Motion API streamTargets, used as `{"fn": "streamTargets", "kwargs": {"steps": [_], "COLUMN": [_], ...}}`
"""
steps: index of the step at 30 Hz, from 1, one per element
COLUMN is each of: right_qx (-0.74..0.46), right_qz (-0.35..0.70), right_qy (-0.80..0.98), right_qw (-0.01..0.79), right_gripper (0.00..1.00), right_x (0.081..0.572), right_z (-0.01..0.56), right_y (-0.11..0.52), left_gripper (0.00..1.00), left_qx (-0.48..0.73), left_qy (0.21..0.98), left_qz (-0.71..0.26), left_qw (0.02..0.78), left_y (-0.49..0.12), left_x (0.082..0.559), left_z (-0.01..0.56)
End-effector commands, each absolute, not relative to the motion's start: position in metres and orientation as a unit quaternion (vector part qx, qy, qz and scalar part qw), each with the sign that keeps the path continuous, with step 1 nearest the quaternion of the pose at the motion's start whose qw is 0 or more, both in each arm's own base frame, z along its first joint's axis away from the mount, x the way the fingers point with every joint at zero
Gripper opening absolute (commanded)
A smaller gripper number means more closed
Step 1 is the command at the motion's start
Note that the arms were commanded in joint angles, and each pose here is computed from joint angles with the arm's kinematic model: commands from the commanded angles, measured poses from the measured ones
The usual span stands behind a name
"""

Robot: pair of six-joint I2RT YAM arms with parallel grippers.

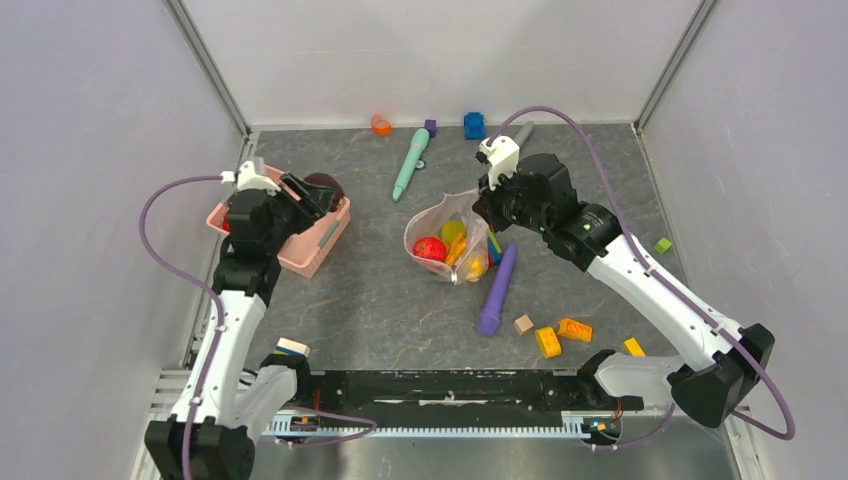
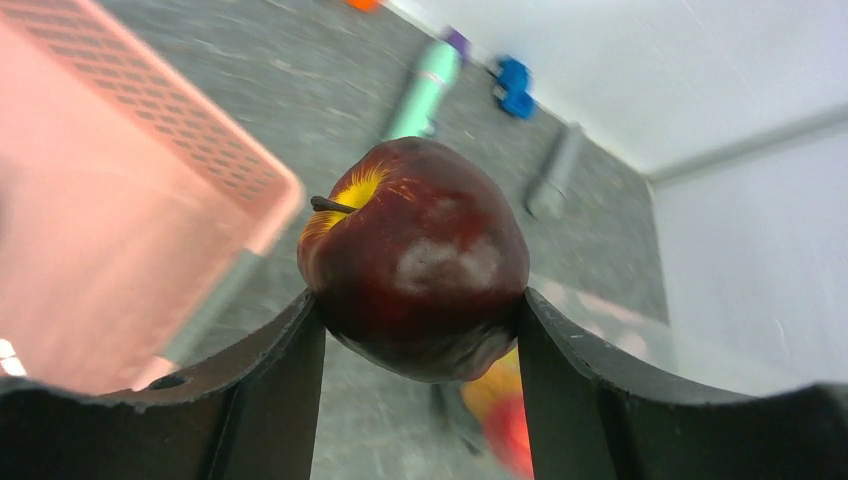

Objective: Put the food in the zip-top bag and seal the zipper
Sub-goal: Pick up the fake fruit from the bin, then place the fake fruit in the zipper food storage bag.

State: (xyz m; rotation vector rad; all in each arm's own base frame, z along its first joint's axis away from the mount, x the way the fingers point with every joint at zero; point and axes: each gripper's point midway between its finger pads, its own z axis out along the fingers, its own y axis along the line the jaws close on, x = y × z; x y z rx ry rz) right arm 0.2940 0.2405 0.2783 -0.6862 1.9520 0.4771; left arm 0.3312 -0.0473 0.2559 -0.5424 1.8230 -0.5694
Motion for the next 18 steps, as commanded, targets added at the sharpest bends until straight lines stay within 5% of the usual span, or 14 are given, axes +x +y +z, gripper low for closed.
{"fn": "streamTargets", "kwargs": {"steps": [1, 18], "right_qx": [-0.279, -0.281], "right_qz": [0.218, 0.221], "right_qy": [0.786, 0.785], "right_qw": [0.507, 0.506], "right_gripper": [0.00, 0.00], "right_x": [0.291, 0.290], "right_z": [0.293, 0.295], "right_y": [0.243, 0.244], "left_gripper": [0.07, 0.06], "left_qx": [-0.120, 0.121], "left_qy": [0.768, 0.719], "left_qz": [-0.309, -0.442], "left_qw": [0.548, 0.523], "left_y": [-0.106, -0.226], "left_x": [0.301, 0.231], "left_z": [0.299, 0.362]}}
